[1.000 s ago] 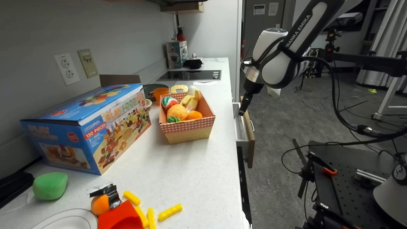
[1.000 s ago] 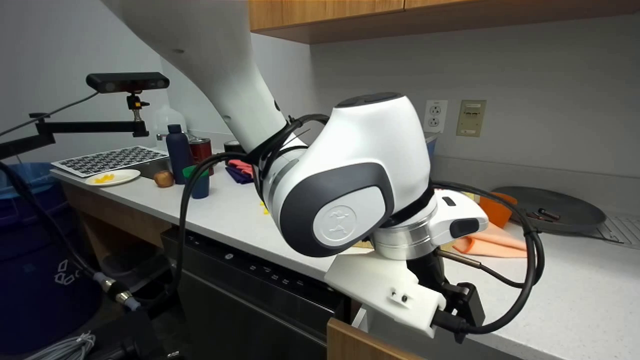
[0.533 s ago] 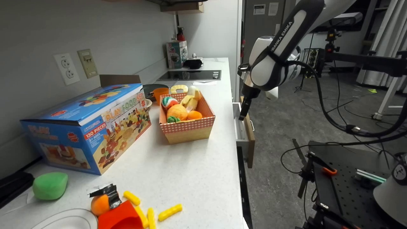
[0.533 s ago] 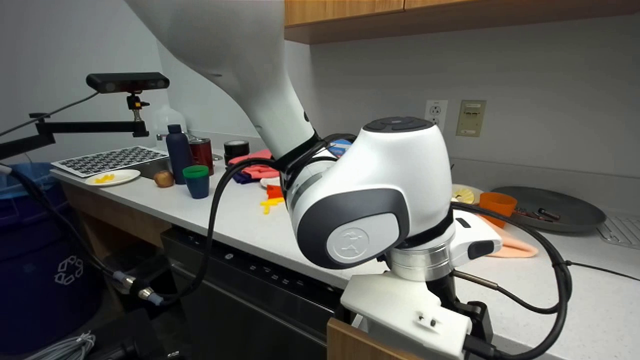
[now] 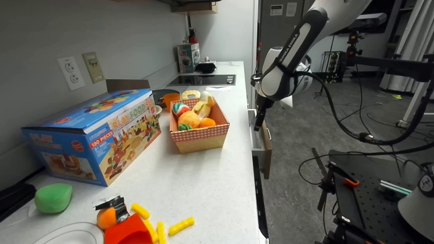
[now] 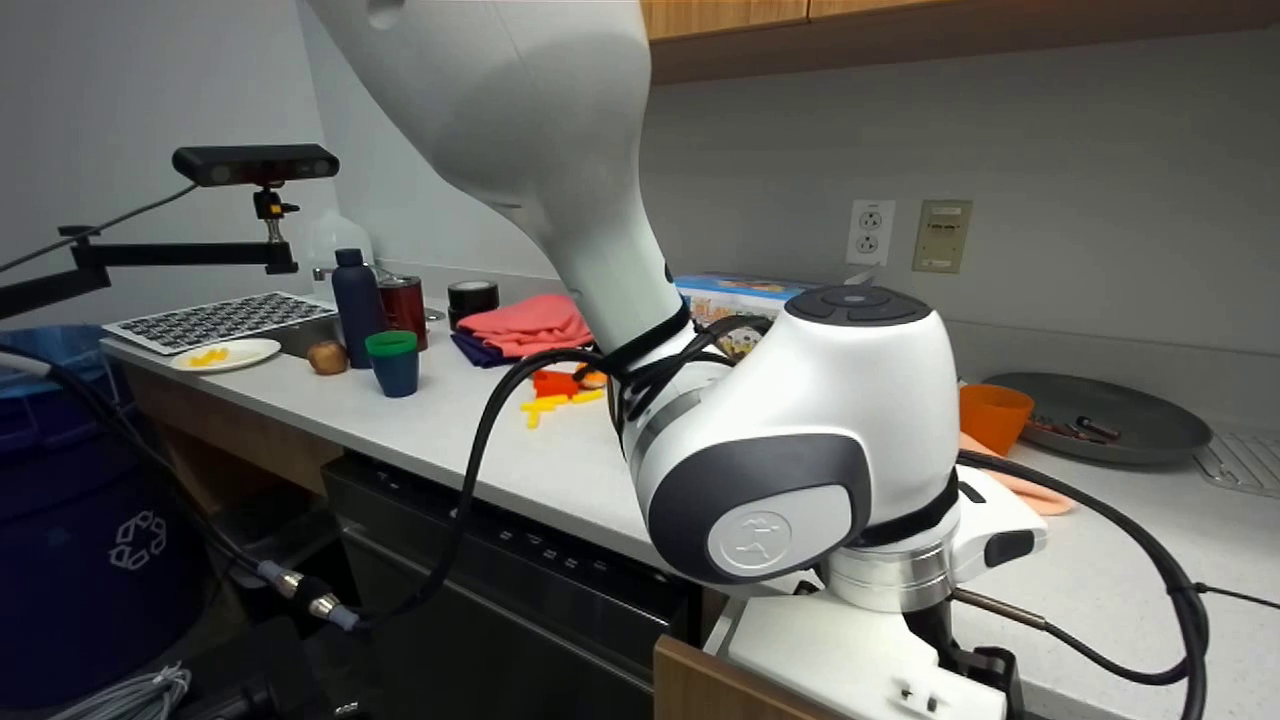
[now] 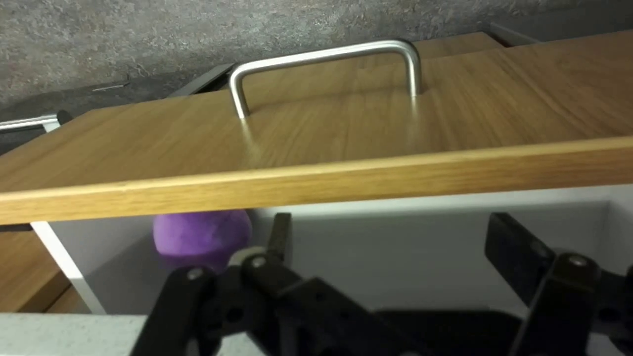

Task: Open the drawer on the left.

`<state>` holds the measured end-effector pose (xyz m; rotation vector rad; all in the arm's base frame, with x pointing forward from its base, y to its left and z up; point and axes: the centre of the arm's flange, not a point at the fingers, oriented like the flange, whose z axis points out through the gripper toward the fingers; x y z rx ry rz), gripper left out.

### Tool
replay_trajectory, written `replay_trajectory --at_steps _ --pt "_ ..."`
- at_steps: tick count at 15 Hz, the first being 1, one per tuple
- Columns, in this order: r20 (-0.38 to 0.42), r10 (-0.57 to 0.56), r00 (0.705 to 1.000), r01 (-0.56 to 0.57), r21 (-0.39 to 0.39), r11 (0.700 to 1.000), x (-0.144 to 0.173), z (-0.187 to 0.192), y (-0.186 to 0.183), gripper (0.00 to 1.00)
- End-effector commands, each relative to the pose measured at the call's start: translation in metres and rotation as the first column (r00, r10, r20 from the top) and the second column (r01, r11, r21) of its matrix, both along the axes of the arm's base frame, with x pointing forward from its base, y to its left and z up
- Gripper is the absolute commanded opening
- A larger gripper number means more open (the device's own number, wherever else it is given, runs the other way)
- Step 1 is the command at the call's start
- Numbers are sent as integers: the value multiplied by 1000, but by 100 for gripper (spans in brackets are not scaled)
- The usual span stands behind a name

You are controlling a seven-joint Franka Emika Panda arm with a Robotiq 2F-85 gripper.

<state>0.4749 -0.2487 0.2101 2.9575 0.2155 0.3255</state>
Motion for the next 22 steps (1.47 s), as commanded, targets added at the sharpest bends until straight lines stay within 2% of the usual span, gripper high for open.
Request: replay_trajectory --at_steps 1,7,10,13,17,22 --pt "-12 15 1000 -15 9 1000 10 -16 -11 100" --pt "-133 10 991 -18 -55 998 -4 -23 -18 100" --pt "-206 -16 978 6 -48 999 -13 -28 -29 100" --pt "-314 -49 948 31 -62 998 -26 -33 -37 100" --pt "-443 -78 893 36 -102 994 -49 -36 -47 100" --pt "-511 -104 853 48 -122 991 -66 -32 -49 100"
